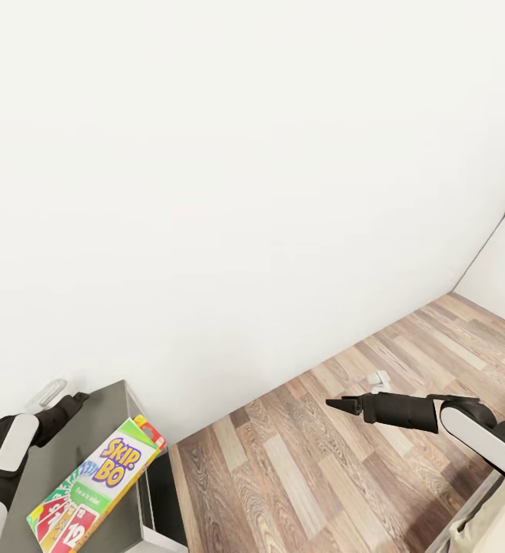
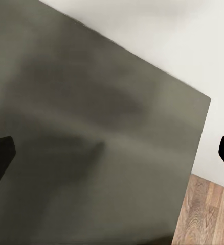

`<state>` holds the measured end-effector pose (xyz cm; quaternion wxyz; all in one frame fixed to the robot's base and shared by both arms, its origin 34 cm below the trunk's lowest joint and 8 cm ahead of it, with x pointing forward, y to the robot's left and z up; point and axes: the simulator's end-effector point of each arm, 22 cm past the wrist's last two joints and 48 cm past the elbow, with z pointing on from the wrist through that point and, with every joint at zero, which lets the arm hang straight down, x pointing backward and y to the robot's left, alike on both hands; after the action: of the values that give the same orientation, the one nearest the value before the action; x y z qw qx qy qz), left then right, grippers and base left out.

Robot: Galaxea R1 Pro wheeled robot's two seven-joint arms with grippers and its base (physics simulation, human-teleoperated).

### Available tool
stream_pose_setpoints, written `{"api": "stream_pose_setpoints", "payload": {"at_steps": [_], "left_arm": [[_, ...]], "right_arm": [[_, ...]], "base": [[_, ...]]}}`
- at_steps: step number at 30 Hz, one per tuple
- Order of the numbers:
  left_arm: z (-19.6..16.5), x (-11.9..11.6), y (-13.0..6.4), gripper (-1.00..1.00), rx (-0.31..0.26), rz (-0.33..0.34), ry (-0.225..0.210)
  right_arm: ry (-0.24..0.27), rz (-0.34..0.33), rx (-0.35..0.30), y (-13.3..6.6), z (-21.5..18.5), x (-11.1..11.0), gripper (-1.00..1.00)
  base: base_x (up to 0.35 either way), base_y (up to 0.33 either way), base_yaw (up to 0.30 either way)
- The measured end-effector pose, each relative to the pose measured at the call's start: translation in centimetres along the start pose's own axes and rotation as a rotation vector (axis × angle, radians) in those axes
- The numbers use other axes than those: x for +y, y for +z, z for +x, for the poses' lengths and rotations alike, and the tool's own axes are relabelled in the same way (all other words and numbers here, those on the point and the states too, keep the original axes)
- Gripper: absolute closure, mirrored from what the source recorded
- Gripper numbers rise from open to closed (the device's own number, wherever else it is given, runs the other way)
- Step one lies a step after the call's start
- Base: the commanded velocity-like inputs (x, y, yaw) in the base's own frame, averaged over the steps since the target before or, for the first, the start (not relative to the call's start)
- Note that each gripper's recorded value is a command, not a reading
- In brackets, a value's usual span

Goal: Put all the toys in the child's room - the three board games (two on the bed and one on the table), the two jigsaw puzzles on the table, and the tennis ball on the table - inside the toy box on the table in the child's room.

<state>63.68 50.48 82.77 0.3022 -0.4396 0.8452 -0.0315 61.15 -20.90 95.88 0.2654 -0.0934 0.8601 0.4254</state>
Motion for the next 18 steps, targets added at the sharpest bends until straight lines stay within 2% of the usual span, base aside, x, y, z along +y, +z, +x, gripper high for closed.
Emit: {"api": "stream_pose_setpoints", "payload": {"at_steps": [15,18], "left_arm": [[0.0,0.0,0.0,-1.0,0.0,0.0,0.0],[-0.2,-0.71,-0.15,-1.0,-0.002,0.015,0.008]], "right_arm": [[0.0,0.0,0.0,0.0,0.0,0.0,-1.0],[0.001,0.004,0.005,-0.08,0.13,-0.1,-1.0]], "base": [[0.0,0.0,0.0],[0.0,0.0,0.0]]}}
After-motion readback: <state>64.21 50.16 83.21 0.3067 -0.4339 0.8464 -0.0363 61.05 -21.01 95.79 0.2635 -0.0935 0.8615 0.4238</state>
